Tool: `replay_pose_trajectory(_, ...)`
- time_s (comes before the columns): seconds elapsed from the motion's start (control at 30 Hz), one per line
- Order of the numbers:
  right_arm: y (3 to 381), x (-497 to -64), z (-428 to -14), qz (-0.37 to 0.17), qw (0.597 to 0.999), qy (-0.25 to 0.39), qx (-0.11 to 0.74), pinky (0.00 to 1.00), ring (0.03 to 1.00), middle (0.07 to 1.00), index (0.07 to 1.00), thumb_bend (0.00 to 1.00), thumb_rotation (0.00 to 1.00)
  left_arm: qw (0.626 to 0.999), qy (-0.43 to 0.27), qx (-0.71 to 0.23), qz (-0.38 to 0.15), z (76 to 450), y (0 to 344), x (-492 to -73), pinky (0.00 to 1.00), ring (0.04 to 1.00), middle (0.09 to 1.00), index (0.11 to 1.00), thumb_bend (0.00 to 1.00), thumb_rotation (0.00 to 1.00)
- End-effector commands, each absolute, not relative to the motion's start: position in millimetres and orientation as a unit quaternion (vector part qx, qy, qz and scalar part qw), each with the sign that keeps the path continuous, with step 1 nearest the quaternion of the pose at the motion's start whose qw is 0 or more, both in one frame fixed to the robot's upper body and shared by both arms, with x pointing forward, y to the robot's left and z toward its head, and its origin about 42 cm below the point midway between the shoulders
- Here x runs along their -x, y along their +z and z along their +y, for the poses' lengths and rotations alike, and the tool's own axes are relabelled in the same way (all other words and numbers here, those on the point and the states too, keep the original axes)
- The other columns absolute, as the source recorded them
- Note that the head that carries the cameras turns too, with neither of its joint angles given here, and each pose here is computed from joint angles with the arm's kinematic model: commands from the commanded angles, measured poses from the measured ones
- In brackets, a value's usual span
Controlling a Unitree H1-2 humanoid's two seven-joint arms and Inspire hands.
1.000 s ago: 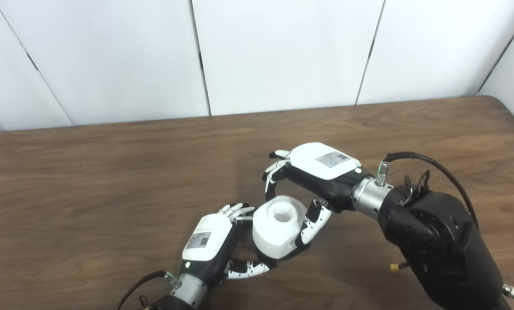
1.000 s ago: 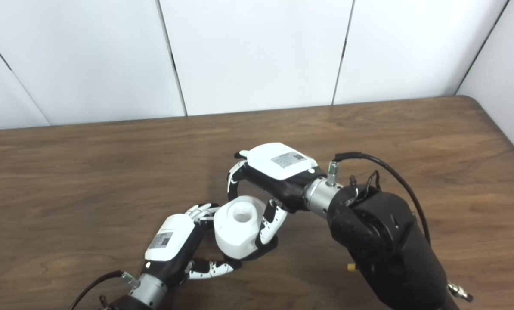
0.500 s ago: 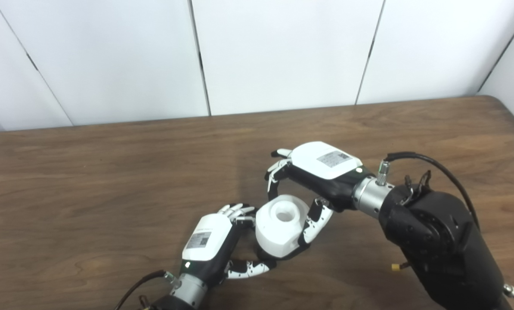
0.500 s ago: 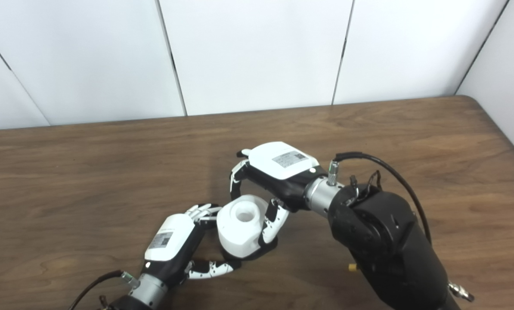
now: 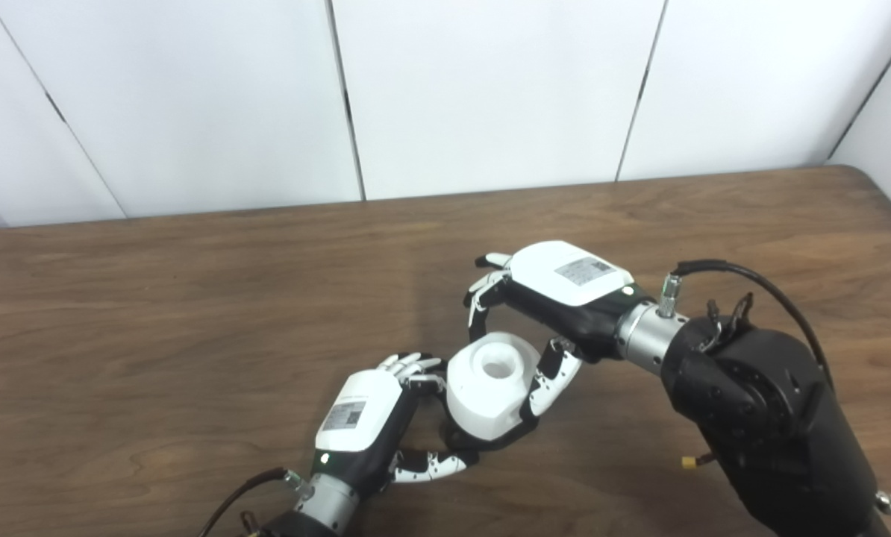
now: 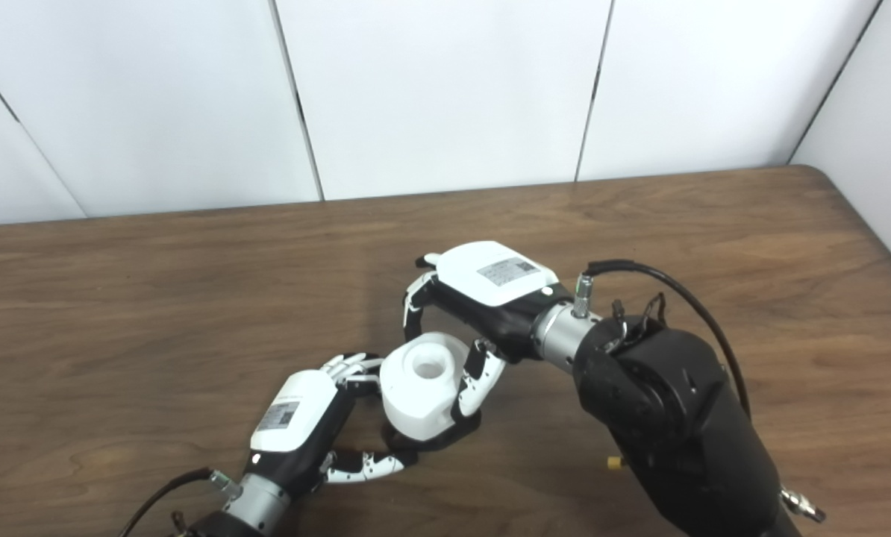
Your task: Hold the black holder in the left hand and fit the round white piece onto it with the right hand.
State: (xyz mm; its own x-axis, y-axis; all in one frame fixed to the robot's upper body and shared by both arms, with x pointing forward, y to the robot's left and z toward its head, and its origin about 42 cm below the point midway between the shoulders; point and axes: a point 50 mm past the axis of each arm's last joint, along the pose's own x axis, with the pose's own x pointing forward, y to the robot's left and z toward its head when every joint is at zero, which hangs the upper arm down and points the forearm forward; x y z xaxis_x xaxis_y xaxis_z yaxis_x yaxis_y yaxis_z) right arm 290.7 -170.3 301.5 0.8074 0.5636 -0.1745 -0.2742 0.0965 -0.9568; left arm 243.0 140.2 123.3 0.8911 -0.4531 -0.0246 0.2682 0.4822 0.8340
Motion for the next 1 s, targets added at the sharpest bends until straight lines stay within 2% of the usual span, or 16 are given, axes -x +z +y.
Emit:
replay_pose_trajectory(0.0, 312.6, -289.9, -168.5, -0.148, 0.727, 0.271, 0.613, 0.87, 0.953, 0.802, 0.481, 0.53, 0.13, 0.846, -0.232, -0.478, -0.046, 148.0, 105.3, -235.4, 0.91, 0.895, 0.832, 0.492, 0.51, 0.05)
replay_pose_trajectory(0.97, 294.9, -291.2, -169.1, -0.133, 0.723, 0.277, 0.618, 0.87, 0.947, 0.804, 0.482, 0.52, 0.13, 0.843, -0.237, -0.48, -0.041, 149.6, 108.6, -235.7, 0.91, 0.9, 0.839, 0.493, 0.51, 0.05)
